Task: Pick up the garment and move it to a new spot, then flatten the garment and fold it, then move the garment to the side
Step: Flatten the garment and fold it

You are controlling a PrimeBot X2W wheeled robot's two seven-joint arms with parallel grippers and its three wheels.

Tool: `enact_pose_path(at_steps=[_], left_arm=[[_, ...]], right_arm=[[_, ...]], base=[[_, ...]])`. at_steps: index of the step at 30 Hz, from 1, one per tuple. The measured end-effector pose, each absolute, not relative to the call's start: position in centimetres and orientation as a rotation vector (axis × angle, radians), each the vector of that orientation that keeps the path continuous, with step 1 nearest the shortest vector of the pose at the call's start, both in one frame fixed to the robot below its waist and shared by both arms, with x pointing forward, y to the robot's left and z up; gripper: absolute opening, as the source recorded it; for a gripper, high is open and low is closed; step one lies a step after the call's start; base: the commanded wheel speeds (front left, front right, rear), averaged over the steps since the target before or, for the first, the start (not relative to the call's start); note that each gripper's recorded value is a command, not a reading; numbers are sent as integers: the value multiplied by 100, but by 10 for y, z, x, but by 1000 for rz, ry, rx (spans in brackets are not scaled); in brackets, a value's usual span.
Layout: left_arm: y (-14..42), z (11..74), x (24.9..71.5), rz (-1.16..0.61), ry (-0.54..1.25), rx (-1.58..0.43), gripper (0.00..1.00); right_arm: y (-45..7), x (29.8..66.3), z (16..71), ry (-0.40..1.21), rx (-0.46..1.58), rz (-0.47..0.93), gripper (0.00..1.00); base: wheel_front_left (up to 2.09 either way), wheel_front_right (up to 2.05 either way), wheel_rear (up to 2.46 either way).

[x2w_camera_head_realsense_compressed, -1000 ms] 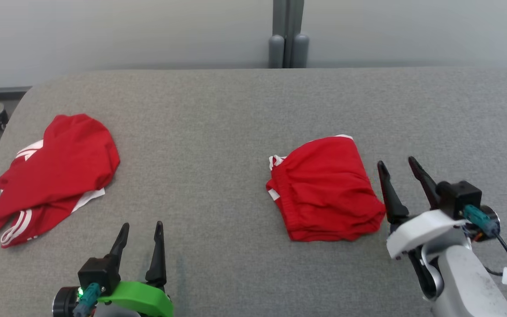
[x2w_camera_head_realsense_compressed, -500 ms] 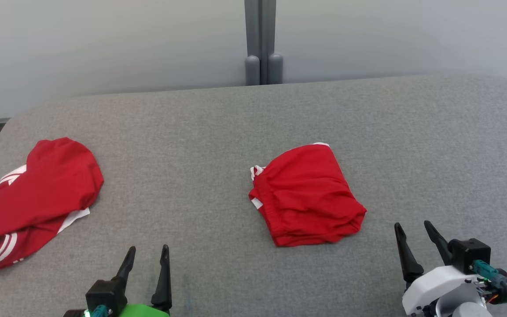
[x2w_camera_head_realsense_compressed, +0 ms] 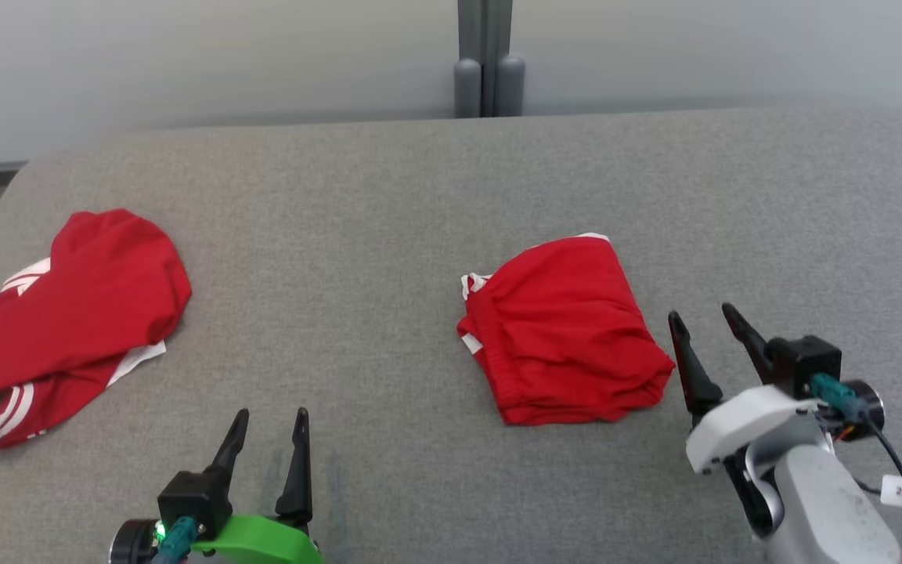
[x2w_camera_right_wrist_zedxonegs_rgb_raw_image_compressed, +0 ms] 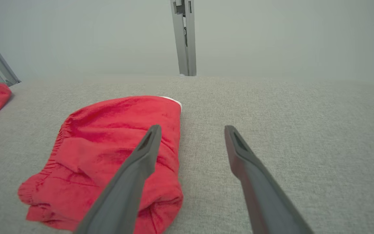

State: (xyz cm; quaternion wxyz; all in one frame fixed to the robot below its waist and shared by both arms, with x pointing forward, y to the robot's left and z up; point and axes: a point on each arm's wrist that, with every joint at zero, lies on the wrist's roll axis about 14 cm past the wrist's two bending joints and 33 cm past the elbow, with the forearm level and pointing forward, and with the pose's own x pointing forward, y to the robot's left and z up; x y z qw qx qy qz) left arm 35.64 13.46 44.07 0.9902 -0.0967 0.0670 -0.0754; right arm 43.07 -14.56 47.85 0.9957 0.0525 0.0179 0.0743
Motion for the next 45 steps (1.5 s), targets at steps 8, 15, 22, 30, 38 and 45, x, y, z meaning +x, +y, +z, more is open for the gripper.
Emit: enact_pose_path(at_steps=[8,15,22,30,38,45], left_arm=[[139,427,366,-140,174,-207,100],[148,417,364,-110,205,-206,100],[142,416,368,-133,209,-204,100],[135,415,371,-152,210,-209,100],[136,416,371,-152,209,-209,100],[135,419,369,-155,201,-205,100]], right_arm=[[-126,465,457,100,114,189,100],[-119,458,428,177,124,201,100],[-122,441,416,205,137,196,100],[-124,423,402,246,148,191,53],[-126,425,408,228,171,182,0],[-150,399,404,235,255,88,0]], base=[[0,0,0],[0,0,0],[0,0,0],[0,0,0],[0,0,0],[0,0,0]])
